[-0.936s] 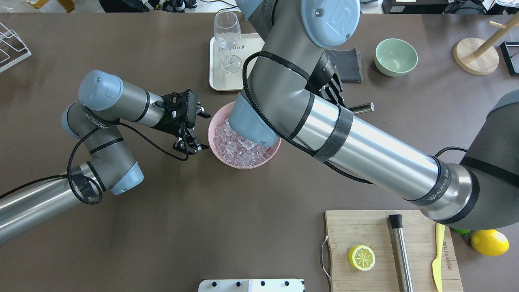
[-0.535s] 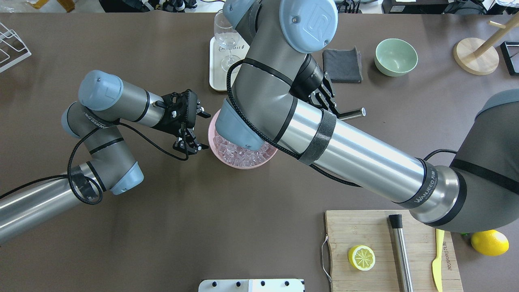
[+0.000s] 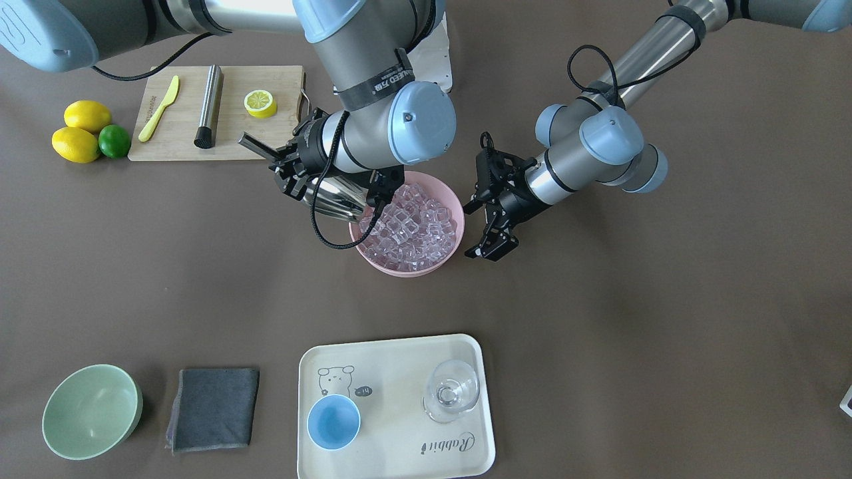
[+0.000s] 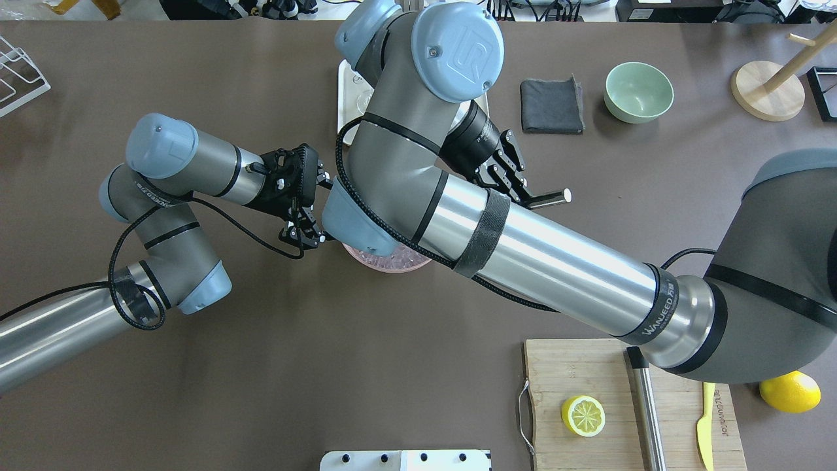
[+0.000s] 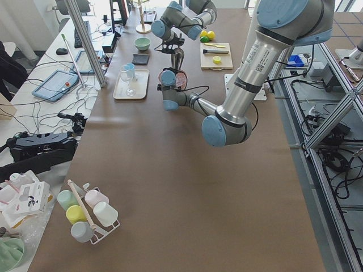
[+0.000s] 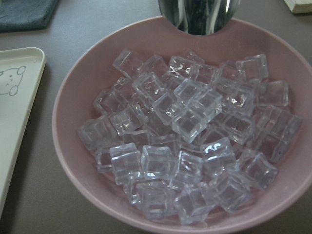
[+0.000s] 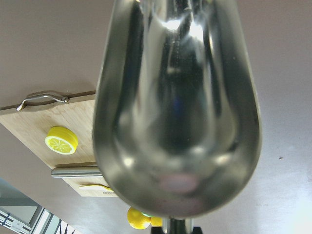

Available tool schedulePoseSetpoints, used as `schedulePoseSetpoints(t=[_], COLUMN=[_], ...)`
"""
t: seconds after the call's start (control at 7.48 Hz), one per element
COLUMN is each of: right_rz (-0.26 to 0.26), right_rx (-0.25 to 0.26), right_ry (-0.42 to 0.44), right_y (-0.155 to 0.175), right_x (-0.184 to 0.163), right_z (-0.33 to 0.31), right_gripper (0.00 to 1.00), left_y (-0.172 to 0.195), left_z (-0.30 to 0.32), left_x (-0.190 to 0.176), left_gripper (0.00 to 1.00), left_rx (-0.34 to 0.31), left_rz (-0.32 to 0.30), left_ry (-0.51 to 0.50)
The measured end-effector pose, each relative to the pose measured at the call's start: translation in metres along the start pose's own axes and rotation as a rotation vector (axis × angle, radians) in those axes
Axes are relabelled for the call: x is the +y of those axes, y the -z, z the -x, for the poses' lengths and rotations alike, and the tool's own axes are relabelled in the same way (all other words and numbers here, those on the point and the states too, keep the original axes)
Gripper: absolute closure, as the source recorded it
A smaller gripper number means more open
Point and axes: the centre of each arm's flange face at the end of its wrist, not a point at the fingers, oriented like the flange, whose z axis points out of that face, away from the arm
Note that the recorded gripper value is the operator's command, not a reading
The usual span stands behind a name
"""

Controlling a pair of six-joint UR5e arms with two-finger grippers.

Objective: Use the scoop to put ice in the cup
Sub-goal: 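Lower the scoop into the ice bowl with the right gripper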

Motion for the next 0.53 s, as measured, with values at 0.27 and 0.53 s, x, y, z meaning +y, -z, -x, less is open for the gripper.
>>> schedulePoseSetpoints(t=[0.27, 0.53], right_rz=[0.020, 0.034], right_rx=[0.000, 0.000], right_ry=[-0.016, -0.026], right_y=[-0.006, -0.006], right_x=[-0.012, -0.020], right_z=[0.008, 0.014], right_gripper=[1.00, 1.00], left_y=[0.000, 0.001], left_z=[0.000, -0.001], left_x=[0.000, 0.000], left_gripper=[0.03, 0.03], left_rx=[-0.001, -0.003], left_rz=[-0.002, -0.008], left_ry=[-0.002, -0.006])
